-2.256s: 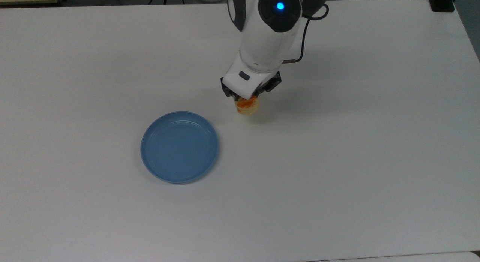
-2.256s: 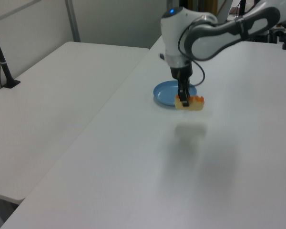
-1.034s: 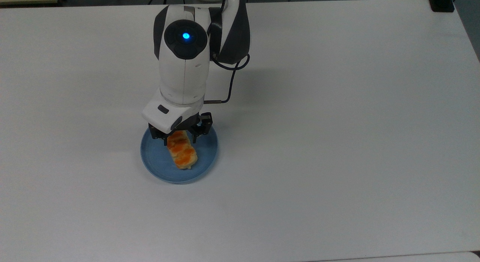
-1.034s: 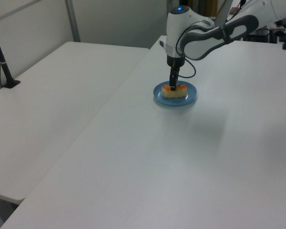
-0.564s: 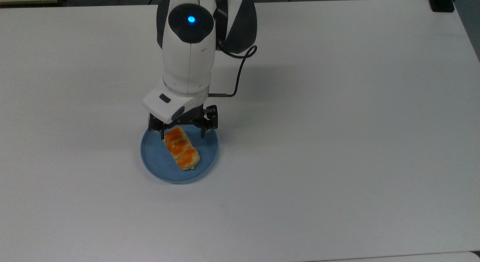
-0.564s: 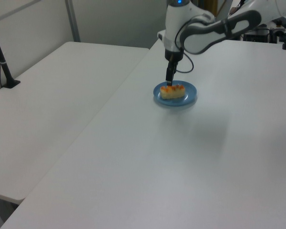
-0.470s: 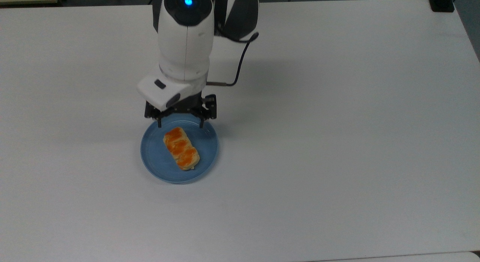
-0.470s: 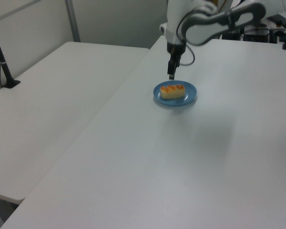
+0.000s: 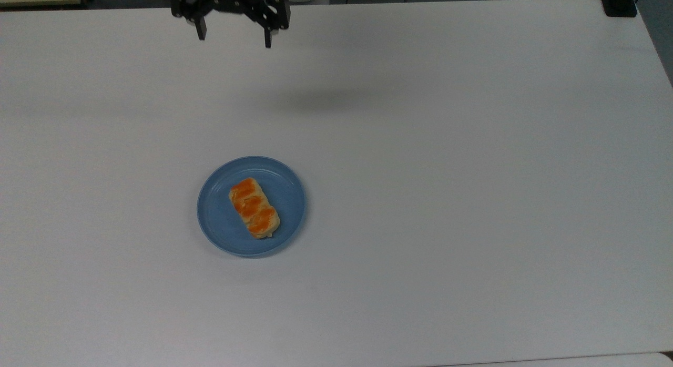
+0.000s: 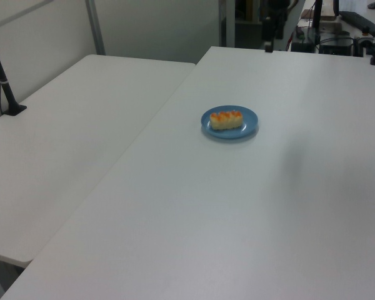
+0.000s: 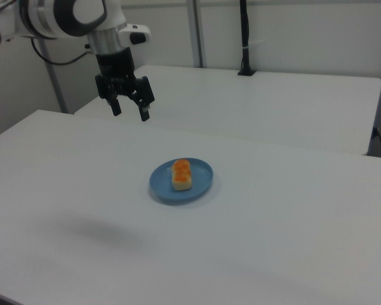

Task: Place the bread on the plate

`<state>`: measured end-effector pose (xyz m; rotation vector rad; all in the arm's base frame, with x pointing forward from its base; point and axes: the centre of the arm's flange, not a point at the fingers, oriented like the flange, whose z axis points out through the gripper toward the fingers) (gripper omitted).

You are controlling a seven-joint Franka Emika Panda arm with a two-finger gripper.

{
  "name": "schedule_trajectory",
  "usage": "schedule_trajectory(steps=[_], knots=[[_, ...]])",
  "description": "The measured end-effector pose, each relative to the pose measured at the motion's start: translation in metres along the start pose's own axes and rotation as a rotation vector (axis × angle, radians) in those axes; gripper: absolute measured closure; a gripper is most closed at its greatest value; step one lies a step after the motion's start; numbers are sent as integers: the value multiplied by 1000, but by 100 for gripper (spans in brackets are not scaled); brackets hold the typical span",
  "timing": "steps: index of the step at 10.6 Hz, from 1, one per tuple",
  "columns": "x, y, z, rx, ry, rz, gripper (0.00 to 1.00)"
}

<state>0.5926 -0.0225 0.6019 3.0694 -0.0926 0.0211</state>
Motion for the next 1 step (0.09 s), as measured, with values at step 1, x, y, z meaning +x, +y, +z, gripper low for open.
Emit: schedule_trajectory(steps=[1], knots=[[-13,11,-9,22,7,20,0]])
